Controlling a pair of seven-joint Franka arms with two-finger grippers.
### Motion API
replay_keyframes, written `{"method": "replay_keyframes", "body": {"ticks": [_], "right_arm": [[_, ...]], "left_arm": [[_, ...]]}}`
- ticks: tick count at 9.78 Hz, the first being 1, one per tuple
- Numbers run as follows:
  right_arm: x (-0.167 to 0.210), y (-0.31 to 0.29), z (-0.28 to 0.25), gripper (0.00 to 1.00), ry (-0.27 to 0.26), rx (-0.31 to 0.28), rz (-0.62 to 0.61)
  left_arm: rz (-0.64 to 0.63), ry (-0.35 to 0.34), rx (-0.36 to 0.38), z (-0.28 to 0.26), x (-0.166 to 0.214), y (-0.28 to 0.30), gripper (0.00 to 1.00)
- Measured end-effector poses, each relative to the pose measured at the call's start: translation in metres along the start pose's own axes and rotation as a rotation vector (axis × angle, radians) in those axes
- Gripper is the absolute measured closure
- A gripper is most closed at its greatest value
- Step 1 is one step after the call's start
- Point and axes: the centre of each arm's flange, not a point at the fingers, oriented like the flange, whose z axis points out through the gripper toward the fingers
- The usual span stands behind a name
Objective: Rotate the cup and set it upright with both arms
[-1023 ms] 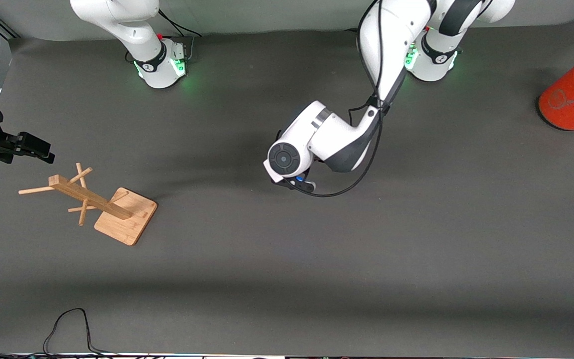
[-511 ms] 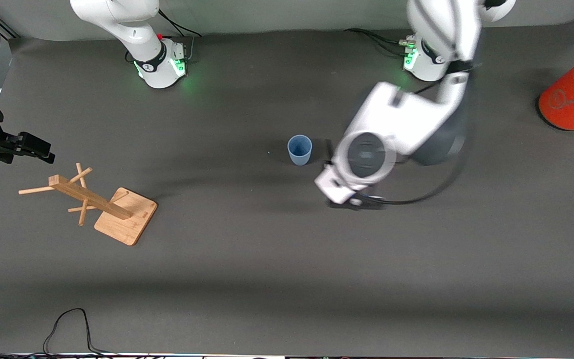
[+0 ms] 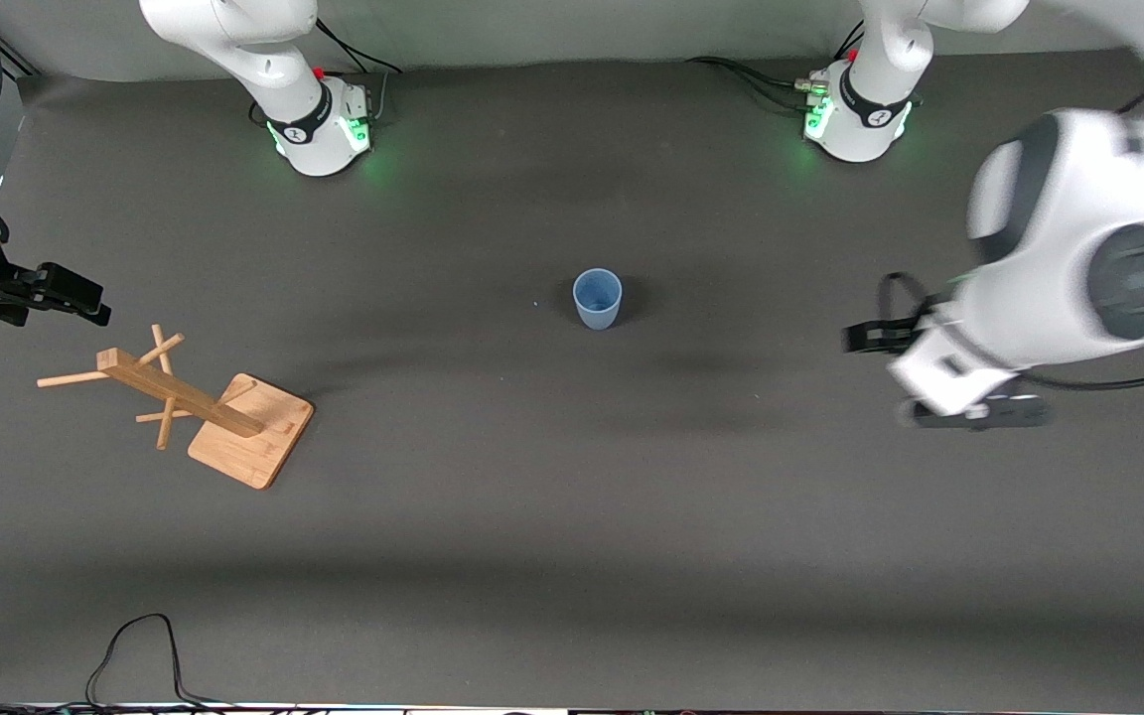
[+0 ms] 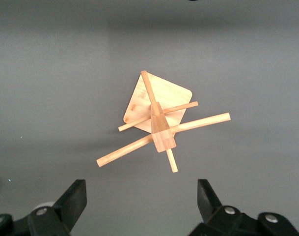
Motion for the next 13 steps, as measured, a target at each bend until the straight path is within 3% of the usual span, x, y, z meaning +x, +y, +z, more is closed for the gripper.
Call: {"method": "replay_keyframes", "body": {"ticks": [7,13], "right_arm": [[0.001,0.000,0.001,0.00,-0.001,0.000,-0.001],[0.001,0.000,0.001,0.00,-0.001,0.000,-0.001]], "left_arm": [[0.080,0.088,-0.006,-0.052,-0.044,-0.138,0.00],[0.107,0.164,-0.042,-0.076,-0.059,-0.133,0.00]]}}
